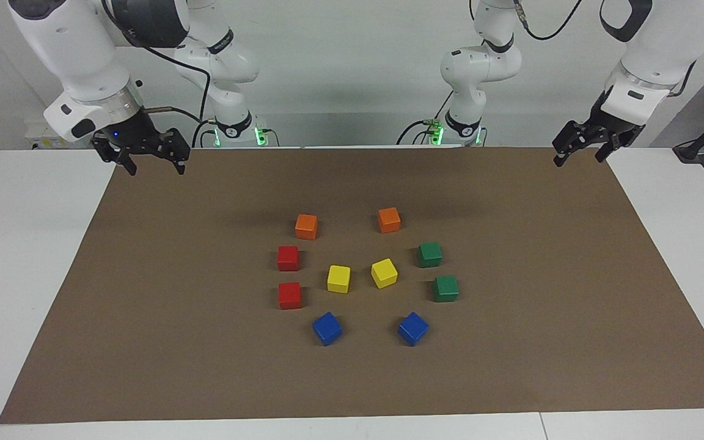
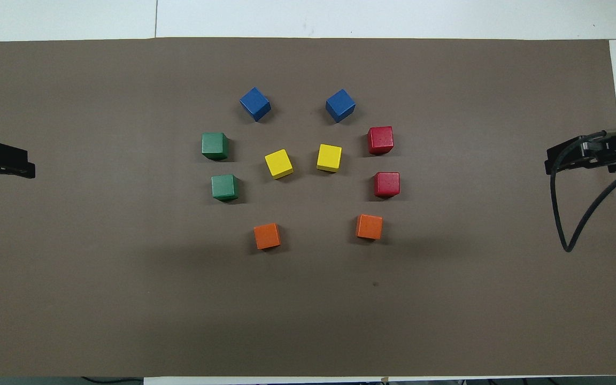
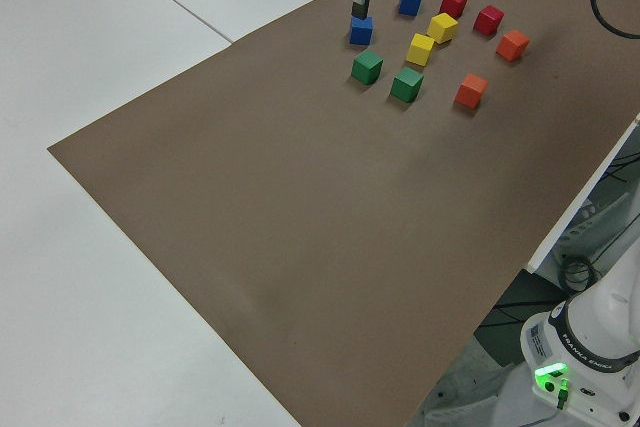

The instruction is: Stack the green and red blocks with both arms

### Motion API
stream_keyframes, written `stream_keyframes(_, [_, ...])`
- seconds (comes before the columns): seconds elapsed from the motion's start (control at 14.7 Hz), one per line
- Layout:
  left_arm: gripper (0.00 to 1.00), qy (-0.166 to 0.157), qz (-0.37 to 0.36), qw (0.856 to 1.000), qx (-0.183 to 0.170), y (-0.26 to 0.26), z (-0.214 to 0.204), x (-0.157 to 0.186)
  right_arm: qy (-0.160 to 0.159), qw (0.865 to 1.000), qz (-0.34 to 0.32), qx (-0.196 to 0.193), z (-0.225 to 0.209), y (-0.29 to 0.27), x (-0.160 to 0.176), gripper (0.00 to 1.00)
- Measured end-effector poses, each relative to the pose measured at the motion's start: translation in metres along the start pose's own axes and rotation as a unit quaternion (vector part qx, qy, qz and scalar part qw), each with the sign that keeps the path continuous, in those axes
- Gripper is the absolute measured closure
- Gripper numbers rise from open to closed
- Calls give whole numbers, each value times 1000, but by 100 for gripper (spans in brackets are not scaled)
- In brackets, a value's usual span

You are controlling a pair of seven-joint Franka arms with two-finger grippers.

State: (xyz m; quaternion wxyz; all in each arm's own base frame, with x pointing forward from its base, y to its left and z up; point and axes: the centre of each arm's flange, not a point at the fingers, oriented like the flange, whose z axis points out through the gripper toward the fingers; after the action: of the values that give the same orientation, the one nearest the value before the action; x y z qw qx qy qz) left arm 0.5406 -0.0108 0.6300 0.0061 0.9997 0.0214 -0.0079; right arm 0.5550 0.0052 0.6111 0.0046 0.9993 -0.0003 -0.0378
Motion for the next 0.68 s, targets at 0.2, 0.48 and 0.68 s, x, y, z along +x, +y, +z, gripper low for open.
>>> stream_keyframes(0.2, [0,0,2,1000,0,2,0,0,0,1000,-1,0,0,-1,0,0])
stream_keyframes(0.48, [0,-4,5,1000,0,3,3,0,0,1000,-1,0,0,-1,0,0])
stream_keyframes(0.68, [0,-9,7,1000,1,2,8,-1,-1,1000,-1,0,1,-1,0,0])
